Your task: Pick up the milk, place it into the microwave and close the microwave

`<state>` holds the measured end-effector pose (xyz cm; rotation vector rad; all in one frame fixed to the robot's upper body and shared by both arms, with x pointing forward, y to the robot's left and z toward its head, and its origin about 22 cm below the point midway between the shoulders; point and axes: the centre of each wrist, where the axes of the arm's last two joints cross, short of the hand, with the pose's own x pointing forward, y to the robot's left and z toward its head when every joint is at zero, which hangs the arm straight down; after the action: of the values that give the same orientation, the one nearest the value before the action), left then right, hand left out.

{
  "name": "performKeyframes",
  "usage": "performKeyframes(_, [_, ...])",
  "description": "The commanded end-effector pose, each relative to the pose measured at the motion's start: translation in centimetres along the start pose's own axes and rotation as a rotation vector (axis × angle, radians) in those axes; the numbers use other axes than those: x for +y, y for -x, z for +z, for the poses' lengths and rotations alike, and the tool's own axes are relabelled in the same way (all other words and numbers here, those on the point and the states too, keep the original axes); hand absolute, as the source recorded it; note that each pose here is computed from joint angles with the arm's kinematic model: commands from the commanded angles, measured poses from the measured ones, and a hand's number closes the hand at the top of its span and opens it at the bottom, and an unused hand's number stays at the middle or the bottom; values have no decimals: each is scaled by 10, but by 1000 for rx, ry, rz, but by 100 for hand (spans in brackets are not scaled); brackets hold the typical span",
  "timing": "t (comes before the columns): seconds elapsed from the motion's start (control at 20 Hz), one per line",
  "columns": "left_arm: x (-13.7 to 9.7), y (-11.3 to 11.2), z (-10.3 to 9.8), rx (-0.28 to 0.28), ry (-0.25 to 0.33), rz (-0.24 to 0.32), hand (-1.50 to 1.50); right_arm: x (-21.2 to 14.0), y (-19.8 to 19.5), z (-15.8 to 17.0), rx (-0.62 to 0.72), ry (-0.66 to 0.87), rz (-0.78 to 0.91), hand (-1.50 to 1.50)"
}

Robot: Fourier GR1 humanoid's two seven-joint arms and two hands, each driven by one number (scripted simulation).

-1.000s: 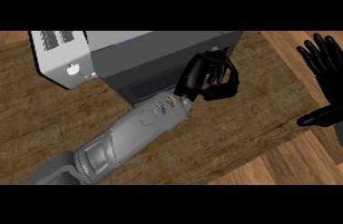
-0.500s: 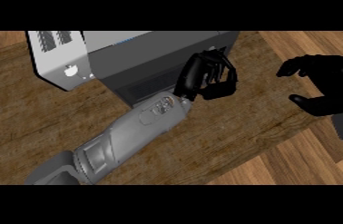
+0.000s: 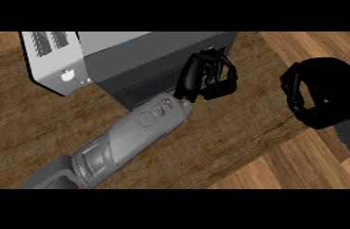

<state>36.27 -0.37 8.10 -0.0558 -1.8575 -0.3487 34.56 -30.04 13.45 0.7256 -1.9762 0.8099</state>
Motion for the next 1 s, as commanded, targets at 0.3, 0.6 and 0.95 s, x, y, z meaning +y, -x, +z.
performKeyframes(0.3, [-12,-14,-11,-22,-9,2,150,19,-9,-16,-83,-167,-58,150])
performKeyframes(0.6, [-12,-12,-10,-27,-33,-2,150,30,-13,-19,-98,-197,-78,150])
performKeyframes(0.95, [-1,12,-2,189,-142,56,150,50,-4,-12,54,-324,-134,150])
